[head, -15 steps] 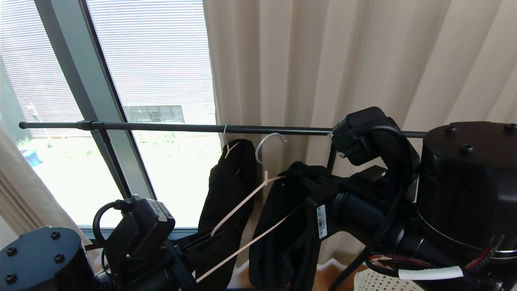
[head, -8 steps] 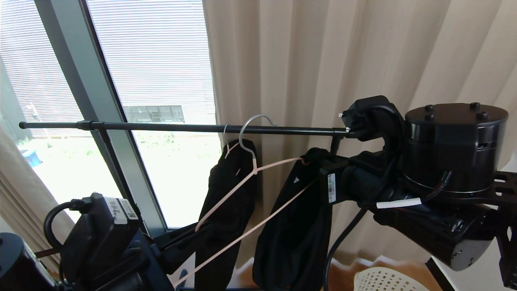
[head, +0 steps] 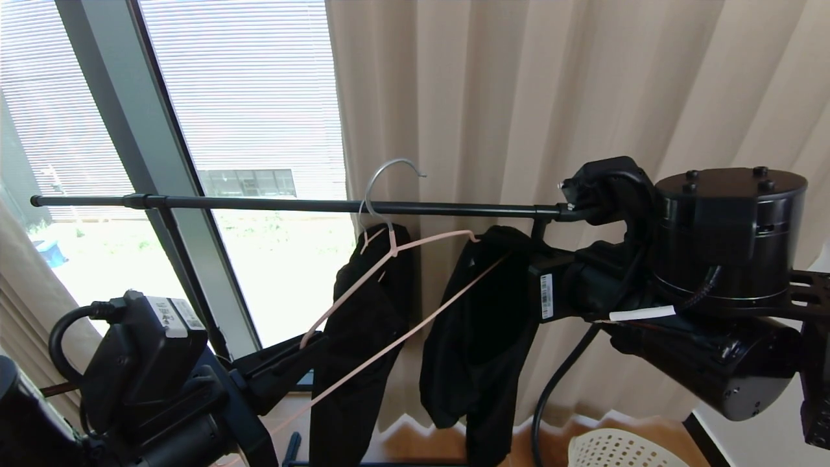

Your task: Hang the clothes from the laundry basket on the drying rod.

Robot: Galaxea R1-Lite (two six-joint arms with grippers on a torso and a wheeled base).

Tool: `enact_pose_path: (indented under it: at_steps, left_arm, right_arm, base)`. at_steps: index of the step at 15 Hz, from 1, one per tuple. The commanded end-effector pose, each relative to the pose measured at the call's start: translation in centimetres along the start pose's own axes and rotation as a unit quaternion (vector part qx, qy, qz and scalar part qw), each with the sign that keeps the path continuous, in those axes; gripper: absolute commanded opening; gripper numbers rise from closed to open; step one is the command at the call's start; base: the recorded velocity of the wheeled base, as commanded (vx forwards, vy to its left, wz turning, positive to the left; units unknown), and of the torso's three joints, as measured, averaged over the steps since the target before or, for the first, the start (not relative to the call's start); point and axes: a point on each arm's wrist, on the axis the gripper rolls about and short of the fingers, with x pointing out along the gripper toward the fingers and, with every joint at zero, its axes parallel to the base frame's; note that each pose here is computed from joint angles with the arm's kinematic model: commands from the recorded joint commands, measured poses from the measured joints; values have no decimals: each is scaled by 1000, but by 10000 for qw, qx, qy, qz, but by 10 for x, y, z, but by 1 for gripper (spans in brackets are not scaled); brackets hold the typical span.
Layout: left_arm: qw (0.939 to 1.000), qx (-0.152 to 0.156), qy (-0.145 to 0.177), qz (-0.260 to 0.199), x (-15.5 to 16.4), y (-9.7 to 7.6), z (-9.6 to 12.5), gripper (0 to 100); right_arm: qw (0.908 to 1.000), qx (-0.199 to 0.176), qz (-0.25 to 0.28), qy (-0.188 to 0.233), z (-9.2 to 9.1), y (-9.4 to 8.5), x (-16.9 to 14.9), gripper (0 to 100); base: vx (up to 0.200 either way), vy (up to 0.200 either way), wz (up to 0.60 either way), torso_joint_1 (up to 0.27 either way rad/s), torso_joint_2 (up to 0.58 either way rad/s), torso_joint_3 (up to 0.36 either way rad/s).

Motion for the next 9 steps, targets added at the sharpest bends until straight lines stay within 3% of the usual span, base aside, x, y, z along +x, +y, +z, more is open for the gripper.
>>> enact_pose_path:
  at_steps: [1,4,9]
  left_arm:
    - [10000,-11,1,87,2,3,1,0]
    - [9997,5,129,215,8,3,-3,0]
    - [9997,11,197,150,15,0,-9,0]
  right_arm:
    - [10000,-25,-39,43,-2,-1,3,0]
    - [9996,-147,219,32,-4,10,-8,0]
    - [9933,-303,1112,-79,-9,51,-41,0]
  base:
    - [0,0,0,0,0,0]
    - [0,0,0,0,0,0]
    - [0,0,0,0,0,0]
